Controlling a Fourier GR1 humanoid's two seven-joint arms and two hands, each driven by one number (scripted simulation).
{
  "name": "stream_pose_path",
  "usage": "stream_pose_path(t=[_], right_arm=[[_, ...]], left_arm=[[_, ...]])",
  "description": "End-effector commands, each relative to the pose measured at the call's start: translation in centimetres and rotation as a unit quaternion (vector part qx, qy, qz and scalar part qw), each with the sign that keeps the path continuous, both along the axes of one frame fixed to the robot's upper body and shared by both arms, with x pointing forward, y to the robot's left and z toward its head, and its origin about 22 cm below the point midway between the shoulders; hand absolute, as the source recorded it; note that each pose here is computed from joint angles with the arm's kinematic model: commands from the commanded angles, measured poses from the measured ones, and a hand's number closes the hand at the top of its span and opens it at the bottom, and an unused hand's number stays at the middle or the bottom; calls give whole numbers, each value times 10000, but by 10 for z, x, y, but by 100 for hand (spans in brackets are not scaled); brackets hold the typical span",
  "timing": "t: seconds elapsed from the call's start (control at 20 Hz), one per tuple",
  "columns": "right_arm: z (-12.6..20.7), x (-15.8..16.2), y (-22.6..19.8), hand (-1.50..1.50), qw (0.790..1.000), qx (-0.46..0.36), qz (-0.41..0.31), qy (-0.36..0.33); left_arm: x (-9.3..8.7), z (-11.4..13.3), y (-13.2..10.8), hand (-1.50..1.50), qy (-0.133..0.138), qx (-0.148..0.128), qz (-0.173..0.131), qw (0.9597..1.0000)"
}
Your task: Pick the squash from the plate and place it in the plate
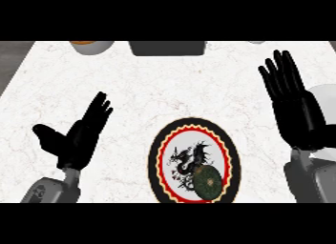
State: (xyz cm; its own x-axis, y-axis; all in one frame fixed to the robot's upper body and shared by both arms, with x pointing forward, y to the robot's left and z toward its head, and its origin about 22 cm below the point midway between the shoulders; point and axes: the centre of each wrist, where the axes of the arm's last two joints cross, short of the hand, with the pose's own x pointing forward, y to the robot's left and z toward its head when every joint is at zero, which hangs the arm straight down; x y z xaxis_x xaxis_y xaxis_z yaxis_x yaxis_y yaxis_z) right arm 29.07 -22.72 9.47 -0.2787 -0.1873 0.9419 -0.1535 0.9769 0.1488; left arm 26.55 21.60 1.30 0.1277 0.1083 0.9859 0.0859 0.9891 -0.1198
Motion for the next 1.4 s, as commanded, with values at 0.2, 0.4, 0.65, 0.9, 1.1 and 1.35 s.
stream_pose_path(t=[0.2, 0.4, 0.65, 0.9, 1.1, 1.35], right_arm=[[-14, 1, 77, -150, 9829, 69, -1724, 645], [-62, -1, 2, 150, 9094, -3780, -1558, 771], [-108, -53, 133, -150, 9286, -2467, -2410, 1373], [-141, -85, 150, -150, 8865, -3604, -2721, 1012], [-115, -82, 154, -150, 8664, -3817, -3138, 722], [-85, -92, 150, -150, 8184, -4702, -2886, 1608]], left_arm=[[29, 29, 40, 0, -733, 1689, 471, 9818], [27, 35, 40, 0, -725, 1757, 287, 9814], [32, 35, 37, 0, -634, 1927, 333, 9786], [33, 31, 54, 0, -604, 1959, 412, 9779], [26, 15, 45, 0, -627, 2052, 532, 9753], [22, 21, 55, 0, -590, 2029, 597, 9756]])
